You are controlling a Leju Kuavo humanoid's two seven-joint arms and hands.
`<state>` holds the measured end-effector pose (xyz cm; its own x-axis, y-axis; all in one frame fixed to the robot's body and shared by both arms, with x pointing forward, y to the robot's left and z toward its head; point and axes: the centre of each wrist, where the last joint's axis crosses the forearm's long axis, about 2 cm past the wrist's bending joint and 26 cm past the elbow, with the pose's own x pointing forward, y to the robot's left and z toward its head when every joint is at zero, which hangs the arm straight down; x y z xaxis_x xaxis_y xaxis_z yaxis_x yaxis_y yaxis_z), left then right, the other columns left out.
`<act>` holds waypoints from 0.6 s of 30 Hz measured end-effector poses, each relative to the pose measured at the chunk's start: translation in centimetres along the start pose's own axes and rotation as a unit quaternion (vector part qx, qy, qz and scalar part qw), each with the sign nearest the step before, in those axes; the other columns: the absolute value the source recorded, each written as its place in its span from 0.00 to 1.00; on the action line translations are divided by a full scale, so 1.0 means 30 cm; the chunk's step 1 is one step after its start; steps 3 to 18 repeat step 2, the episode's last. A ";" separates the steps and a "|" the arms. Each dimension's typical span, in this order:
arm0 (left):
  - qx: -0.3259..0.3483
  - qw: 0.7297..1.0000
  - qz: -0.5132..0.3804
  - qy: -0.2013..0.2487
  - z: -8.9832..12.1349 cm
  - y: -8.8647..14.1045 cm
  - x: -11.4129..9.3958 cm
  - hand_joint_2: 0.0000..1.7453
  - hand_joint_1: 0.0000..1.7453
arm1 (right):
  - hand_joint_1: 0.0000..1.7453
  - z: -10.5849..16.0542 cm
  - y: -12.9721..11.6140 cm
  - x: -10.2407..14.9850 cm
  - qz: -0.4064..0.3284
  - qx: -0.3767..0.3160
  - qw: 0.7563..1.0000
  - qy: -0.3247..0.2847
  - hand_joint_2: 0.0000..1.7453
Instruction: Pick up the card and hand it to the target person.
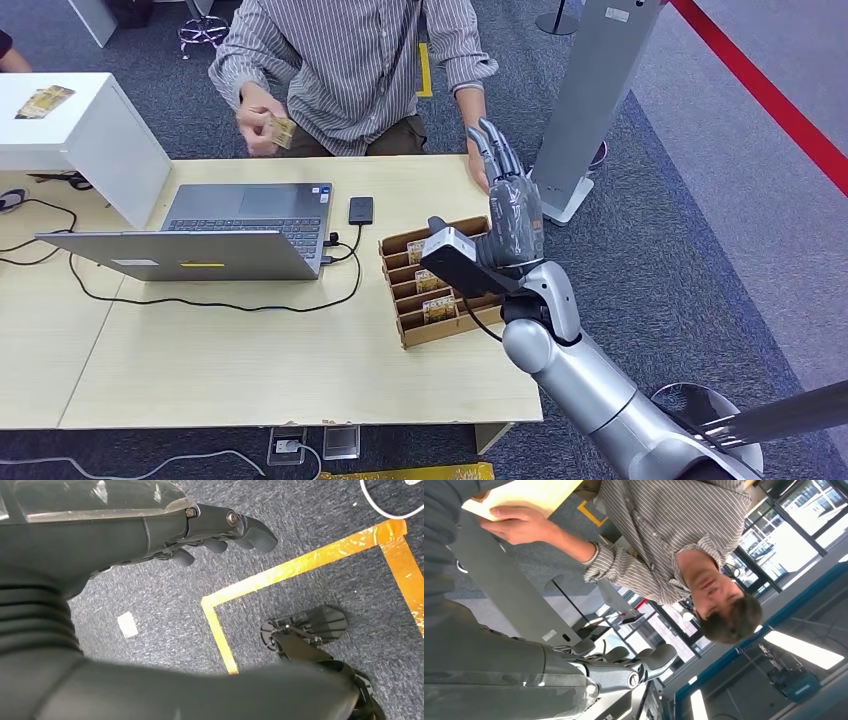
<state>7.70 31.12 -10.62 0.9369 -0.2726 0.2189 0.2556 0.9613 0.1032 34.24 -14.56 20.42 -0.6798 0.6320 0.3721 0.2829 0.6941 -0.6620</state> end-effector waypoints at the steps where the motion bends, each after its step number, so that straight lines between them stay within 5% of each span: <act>1: 0.000 1.000 0.000 0.000 0.000 0.000 0.000 0.00 0.00 | 0.00 0.000 0.001 0.000 -0.001 0.000 1.000 0.002 1.00; 18: 0.000 1.000 0.000 0.001 0.000 0.000 0.000 0.00 0.00 | 0.00 0.001 0.001 0.000 -0.002 0.000 1.000 0.003 1.00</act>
